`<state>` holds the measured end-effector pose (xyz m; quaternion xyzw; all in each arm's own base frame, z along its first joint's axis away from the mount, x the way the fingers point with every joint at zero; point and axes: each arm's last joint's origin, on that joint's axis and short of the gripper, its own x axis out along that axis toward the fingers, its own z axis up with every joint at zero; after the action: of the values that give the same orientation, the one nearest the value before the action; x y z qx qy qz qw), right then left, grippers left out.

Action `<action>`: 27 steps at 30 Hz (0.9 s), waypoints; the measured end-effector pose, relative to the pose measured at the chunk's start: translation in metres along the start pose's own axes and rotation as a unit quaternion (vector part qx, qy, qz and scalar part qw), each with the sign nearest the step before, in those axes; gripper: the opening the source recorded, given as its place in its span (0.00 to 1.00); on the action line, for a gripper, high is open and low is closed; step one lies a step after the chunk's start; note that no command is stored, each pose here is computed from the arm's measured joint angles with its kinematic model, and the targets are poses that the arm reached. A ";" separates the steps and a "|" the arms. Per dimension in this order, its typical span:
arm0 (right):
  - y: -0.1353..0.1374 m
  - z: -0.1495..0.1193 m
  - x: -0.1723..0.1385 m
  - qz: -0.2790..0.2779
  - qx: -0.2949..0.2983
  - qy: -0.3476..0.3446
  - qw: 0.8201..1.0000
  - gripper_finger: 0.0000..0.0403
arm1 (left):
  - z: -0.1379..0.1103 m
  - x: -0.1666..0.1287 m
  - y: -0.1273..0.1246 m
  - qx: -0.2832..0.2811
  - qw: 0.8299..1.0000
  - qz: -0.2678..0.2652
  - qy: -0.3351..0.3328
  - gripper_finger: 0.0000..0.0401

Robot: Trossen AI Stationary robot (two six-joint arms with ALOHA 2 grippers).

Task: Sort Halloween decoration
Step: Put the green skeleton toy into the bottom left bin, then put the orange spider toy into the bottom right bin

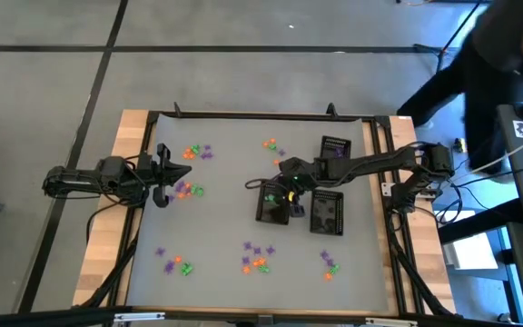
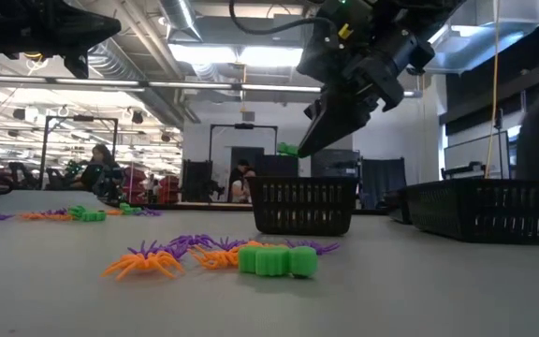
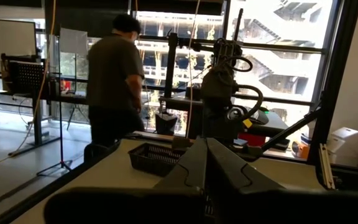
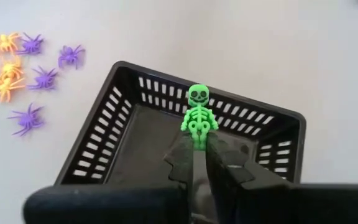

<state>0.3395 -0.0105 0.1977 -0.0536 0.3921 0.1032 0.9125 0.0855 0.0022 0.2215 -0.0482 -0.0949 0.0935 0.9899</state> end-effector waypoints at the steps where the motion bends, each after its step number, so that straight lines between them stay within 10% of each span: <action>1: 0.000 0.000 0.000 0.000 0.000 0.001 1.000 0.12 | 0.000 0.000 0.000 0.000 1.000 0.000 0.000 0.00; 10: 0.000 -0.001 0.000 -0.010 0.000 0.007 1.000 0.36 | 0.000 0.000 0.000 0.000 1.000 0.000 0.000 0.00; 18: -0.019 -0.002 -0.004 -0.142 0.022 0.019 0.989 0.43 | 0.000 0.000 0.000 0.000 1.000 0.000 0.000 0.00; 27: -0.060 -0.014 -0.015 -0.080 0.104 -0.010 0.991 0.43 | 0.000 0.000 0.000 0.000 1.000 0.000 0.000 0.00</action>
<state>0.3333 -0.0740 0.1997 0.0113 0.3864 -0.0113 0.9222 0.0855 0.0022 0.2215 -0.0482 -0.0949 0.0934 0.9899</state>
